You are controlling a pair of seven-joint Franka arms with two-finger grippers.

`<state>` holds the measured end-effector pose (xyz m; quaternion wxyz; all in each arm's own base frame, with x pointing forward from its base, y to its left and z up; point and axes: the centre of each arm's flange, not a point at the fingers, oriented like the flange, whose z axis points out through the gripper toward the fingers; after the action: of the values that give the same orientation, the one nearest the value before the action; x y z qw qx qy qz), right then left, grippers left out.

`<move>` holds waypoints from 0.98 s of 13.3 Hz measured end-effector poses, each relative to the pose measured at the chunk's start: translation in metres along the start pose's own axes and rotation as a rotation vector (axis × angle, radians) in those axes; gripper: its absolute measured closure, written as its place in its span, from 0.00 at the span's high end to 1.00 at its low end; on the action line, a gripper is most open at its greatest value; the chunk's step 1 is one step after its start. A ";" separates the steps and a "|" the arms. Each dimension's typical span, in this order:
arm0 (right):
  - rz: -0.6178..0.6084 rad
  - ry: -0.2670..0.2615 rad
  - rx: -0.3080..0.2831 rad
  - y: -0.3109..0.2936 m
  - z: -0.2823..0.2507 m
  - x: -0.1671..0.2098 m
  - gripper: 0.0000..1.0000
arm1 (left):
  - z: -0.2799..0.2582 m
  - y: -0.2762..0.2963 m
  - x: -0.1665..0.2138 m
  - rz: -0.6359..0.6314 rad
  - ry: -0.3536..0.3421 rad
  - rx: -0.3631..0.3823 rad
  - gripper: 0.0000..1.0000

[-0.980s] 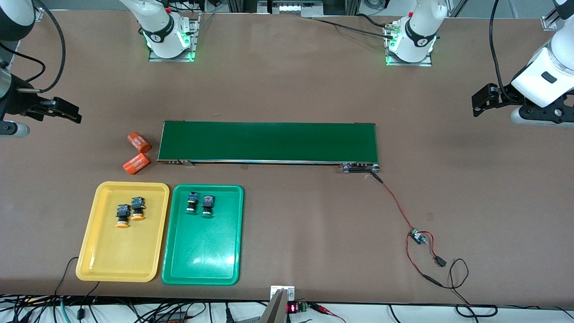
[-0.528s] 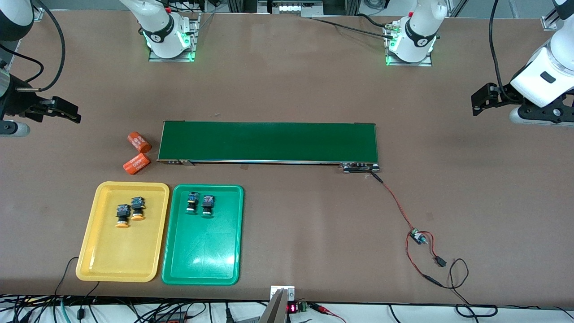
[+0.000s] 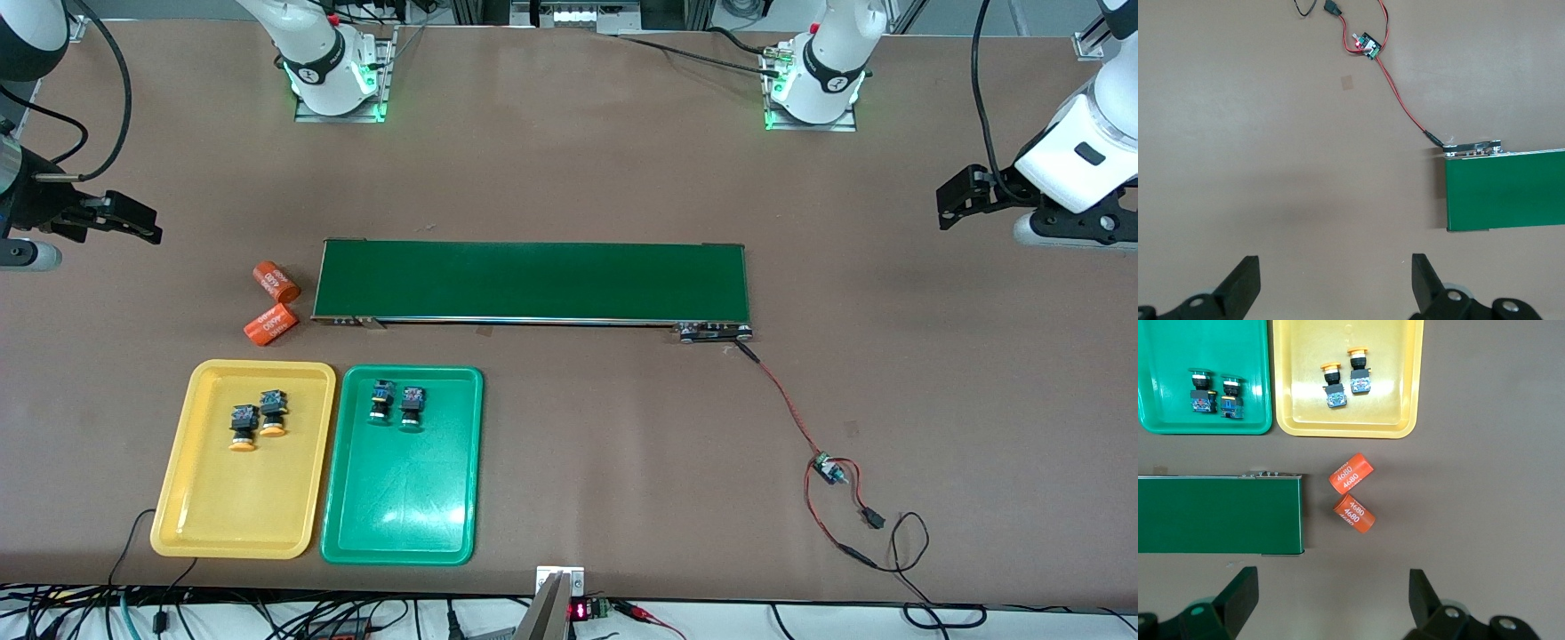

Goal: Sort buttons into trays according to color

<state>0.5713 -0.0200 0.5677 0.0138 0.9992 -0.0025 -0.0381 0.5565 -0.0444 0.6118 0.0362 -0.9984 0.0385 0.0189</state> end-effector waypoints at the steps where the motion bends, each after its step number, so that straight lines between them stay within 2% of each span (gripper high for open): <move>1: -0.001 0.000 0.000 0.000 0.000 0.000 1.00 | 0.000 -0.001 0.000 -0.001 0.000 0.000 1.00; 13: -0.016 -0.032 -0.003 -0.010 -0.011 -0.014 1.00 | 0.000 -0.003 0.000 -0.005 0.000 0.000 1.00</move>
<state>0.5579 -0.0101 0.5797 0.0148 0.9984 0.0052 -0.0540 0.5568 -0.0417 0.6118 0.0362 -0.9985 0.0361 0.0190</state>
